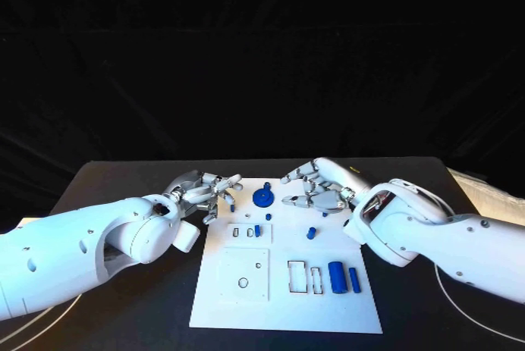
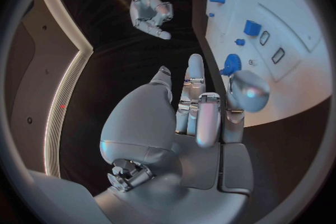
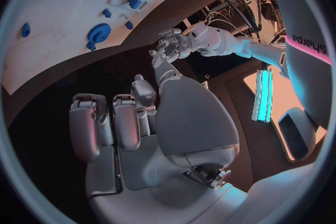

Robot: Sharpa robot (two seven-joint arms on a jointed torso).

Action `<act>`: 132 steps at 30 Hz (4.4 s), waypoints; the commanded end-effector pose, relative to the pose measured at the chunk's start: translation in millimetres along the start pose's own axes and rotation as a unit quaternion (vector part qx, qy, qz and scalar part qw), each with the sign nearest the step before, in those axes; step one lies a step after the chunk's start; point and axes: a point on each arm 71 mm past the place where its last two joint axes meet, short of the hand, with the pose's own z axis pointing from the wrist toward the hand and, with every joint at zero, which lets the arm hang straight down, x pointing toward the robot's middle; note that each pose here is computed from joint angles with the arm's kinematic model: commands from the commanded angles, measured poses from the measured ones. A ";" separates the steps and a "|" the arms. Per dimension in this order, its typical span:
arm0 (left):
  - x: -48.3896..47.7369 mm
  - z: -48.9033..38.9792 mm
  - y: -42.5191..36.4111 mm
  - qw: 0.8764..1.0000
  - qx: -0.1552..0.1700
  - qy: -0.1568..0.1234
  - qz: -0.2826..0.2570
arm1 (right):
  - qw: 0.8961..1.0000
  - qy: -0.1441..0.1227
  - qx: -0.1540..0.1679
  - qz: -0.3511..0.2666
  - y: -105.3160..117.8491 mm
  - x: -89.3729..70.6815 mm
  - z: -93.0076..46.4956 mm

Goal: Assemble the parts on the task board

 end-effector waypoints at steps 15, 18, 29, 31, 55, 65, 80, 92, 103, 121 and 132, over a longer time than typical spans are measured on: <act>28.1 37.0 -18.2 0.888 -0.217 0.076 0.399 | 0.990 -0.020 0.048 0.127 -21.4 -38.5 -10.3; 34.7 45.2 -19.8 0.875 -0.224 0.094 0.419 | 0.990 -0.017 0.051 0.127 -22.3 -38.2 -9.7; 55.4 63.2 -20.9 0.851 -0.235 0.129 0.451 | 0.991 -0.012 0.056 0.124 -23.9 -36.8 -7.6; 57.5 65.6 -20.5 0.846 -0.237 0.132 0.459 | 0.991 -0.011 0.057 0.123 -23.9 -36.4 -7.2; 67.4 77.9 -20.0 0.841 -0.237 0.127 0.470 | 0.990 -0.005 0.069 0.122 -29.5 -32.6 -0.9; 70.8 79.4 -20.3 0.844 -0.237 0.133 0.463 | 0.990 0.000 0.073 0.122 -30.6 -30.4 0.7; 74.4 81.1 -20.2 0.842 -0.238 0.139 0.465 | 0.990 0.004 0.075 0.121 -31.0 -28.6 1.7; 75.2 80.7 -19.3 0.838 -0.241 0.146 0.467 | 0.990 0.007 0.074 0.121 -30.9 -27.3 2.2; 75.7 81.0 -19.5 0.839 -0.241 0.146 0.466 | 0.990 0.009 0.074 0.121 -30.7 -26.9 2.2; 69.4 75.7 -18.6 0.871 -0.239 0.134 0.408 | 0.990 0.014 0.075 0.122 -30.9 -25.6 2.7; 55.9 67.3 -17.6 0.881 -0.229 0.100 0.403 | 0.989 0.018 0.075 0.122 -31.4 -23.3 3.7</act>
